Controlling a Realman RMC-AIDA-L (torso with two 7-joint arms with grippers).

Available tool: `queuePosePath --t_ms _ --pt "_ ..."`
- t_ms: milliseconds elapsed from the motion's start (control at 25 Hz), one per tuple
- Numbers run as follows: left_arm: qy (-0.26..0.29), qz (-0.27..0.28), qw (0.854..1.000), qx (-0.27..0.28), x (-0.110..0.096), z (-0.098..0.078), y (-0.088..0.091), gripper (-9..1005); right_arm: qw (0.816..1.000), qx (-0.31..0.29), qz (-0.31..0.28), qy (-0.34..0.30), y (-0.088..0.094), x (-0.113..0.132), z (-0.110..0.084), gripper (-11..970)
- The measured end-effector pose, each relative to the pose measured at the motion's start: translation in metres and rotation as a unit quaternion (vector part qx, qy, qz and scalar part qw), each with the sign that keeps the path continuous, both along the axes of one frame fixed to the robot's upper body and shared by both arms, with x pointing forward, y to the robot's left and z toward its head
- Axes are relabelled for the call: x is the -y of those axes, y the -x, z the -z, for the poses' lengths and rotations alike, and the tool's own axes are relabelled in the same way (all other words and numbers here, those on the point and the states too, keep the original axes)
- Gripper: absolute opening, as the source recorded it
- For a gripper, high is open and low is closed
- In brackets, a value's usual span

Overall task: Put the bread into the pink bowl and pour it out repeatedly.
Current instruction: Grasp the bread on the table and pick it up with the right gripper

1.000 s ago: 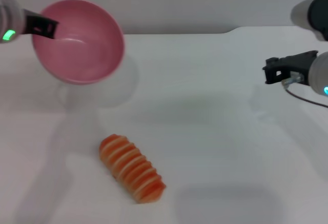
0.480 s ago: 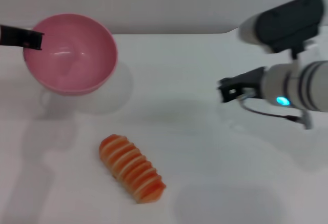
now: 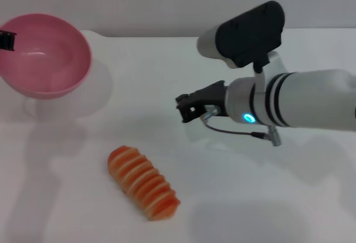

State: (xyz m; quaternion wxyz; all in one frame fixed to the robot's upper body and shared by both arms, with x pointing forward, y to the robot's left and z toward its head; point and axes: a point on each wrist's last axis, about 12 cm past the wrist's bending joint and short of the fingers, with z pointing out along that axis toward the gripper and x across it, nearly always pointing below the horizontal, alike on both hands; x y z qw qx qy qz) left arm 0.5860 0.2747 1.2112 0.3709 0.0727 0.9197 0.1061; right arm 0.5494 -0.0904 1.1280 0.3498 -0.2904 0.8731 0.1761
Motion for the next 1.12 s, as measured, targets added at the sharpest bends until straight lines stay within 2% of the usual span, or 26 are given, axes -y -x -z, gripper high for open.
queuePosePath --t_ms 80,320,520,960,1120 --pt "0.0 0.0 1.0 -0.002 0.001 0.001 -0.003 52 1.0 -0.006 0.003 -0.021 0.0 -0.003 0.004 2" --pt "-0.004 0.009 1.0 -0.007 0.006 0.003 -0.013 52 0.999 -0.023 0.002 -0.034 -0.003 -0.01 0.015 178" --pt "-0.005 0.014 1.0 -0.009 0.01 0.004 -0.019 52 0.998 -0.053 -0.008 -0.038 -0.007 -0.021 0.025 388" --pt "-0.011 0.019 1.0 -0.013 0.014 0.005 -0.028 52 0.994 -0.087 -0.025 -0.062 -0.001 -0.033 0.031 627" --pt "-0.012 0.022 1.0 -0.01 0.016 0.004 -0.029 52 0.992 -0.1 -0.031 -0.066 0.002 -0.034 0.036 660"
